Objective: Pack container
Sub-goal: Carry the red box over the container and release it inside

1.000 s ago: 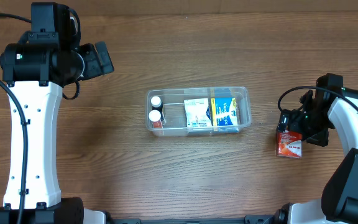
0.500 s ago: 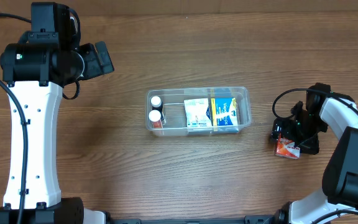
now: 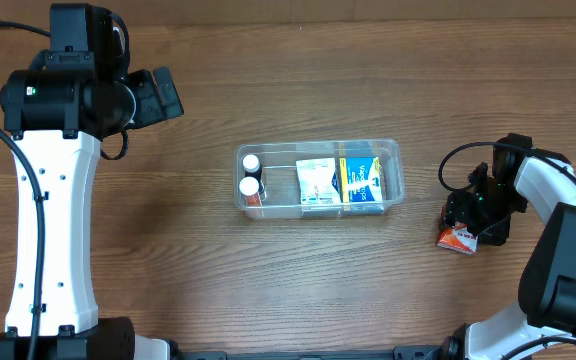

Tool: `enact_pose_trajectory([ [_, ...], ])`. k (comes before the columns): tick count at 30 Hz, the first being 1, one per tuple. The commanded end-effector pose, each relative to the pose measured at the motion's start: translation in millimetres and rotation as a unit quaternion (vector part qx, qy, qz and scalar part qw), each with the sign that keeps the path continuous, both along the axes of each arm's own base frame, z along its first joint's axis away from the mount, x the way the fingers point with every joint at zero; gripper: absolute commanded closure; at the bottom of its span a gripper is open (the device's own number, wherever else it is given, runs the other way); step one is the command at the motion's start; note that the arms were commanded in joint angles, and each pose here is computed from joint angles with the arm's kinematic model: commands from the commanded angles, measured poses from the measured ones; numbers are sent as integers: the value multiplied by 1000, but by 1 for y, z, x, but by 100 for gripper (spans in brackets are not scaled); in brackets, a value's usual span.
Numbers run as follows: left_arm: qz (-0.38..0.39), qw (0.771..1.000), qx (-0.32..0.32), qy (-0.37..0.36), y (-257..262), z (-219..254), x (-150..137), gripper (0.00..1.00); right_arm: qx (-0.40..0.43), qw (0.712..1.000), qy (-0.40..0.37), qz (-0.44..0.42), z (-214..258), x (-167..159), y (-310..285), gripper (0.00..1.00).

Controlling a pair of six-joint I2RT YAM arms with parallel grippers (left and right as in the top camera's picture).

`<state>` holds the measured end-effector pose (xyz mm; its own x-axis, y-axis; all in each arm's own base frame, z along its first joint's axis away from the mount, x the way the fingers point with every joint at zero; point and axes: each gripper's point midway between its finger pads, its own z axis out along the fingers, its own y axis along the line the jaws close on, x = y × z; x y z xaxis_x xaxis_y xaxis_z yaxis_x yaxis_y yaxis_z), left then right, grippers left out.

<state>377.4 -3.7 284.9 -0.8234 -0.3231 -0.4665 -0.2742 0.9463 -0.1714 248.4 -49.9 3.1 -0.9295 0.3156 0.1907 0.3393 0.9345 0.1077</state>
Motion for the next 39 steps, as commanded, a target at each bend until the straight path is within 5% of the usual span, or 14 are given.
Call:
enact_pose_trajectory([
  [1, -3, 1000, 11, 4, 4, -4, 2, 0, 4, 1000, -8, -11, 2, 10, 1, 28],
  [11, -3, 1000, 11, 4, 4, -4, 2, 0, -13, 998, -68, -14, 78, 53, -5, 25],
  [21, -3, 1000, 11, 4, 4, -4, 2, 0, -23, 957, -269, 103, 224, 91, 80, 25],
  [29, -3, 1000, 11, 4, 4, -4, 2, 0, 12, 945, -280, 169, 221, 87, 159, 25],
  [39, -3, 1000, 11, 4, 4, -4, 2, 0, 15, 960, -223, 170, 162, 90, 185, 26],
])
